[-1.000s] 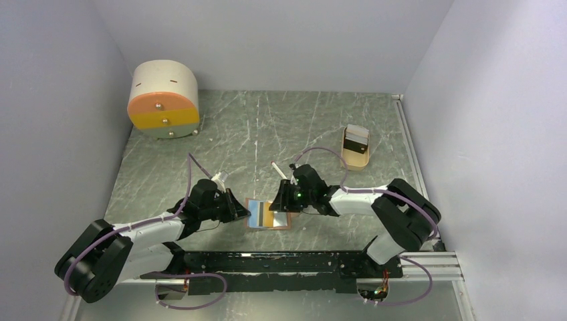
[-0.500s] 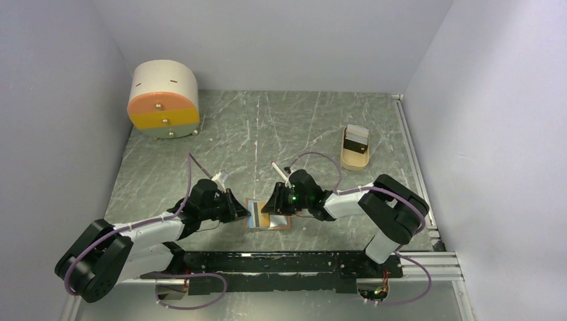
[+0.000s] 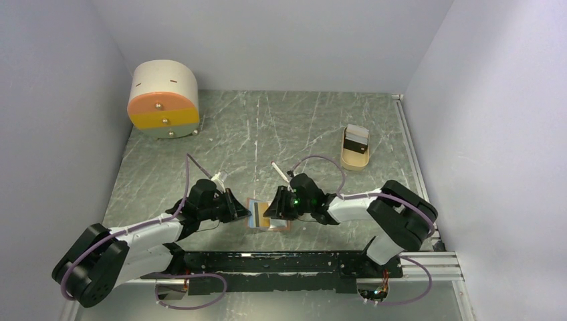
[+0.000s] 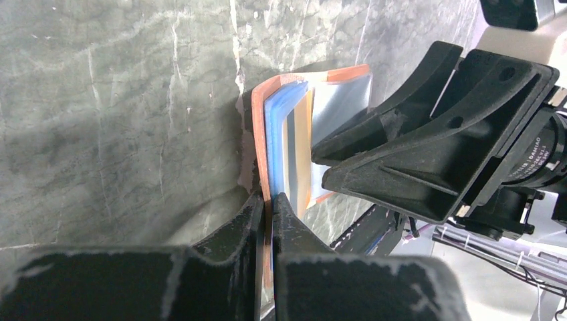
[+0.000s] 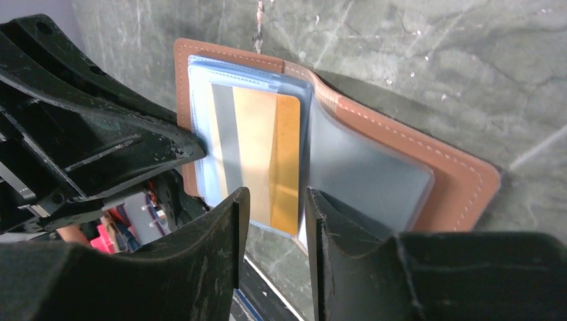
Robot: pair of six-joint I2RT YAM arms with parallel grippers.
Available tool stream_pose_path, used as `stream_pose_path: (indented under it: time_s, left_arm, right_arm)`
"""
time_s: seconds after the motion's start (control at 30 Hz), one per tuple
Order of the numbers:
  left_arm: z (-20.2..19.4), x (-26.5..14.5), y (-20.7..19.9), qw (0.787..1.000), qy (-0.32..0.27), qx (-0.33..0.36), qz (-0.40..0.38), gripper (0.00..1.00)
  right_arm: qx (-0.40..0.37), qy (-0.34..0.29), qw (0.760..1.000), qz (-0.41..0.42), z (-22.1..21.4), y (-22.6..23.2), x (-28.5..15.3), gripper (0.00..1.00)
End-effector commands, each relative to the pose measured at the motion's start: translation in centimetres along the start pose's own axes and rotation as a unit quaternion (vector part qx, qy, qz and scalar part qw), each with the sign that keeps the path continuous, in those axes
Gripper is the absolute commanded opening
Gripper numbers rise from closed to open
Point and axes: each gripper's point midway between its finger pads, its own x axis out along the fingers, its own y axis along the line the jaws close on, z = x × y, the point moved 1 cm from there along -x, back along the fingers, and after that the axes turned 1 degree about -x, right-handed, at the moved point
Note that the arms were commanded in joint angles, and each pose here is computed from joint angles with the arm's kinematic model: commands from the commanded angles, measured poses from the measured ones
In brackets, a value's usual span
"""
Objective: Put the credit cards into the card holder
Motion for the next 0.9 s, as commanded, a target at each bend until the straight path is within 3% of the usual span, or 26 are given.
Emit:
stream_pose_path:
  time_s: [0.0,0.43,0.73,0.87]
  left_arm:
    - [0.2,-0.1,-0.9,1.0,0.0,0.0,-0.011,0.09]
    - [0.1,-0.2,-1.4,1.0,0.003,-0.003,-0.024,0.09]
    - [0.0,-0.6,-2.4,0.999,0.007,0.002,-0.048,0.25]
    - [0.1,-0.9,-3.0,0.998,0.005,0.004,-0.06,0.27]
  right_arm:
    - [-0.019,-0.003,0.998,-0.051,-0.4,-1.1,-0.8,0.39]
    - [-0.029,0.01,0.999,0.035,-1.5,3.2,1.0,0.31]
    - [-0.027,0.016,0.999,0.034,-2.2,2.1,1.2,0.25]
    - [-0.029,0.014,0.999,0.028,-2.1,2.0,1.1,0.29]
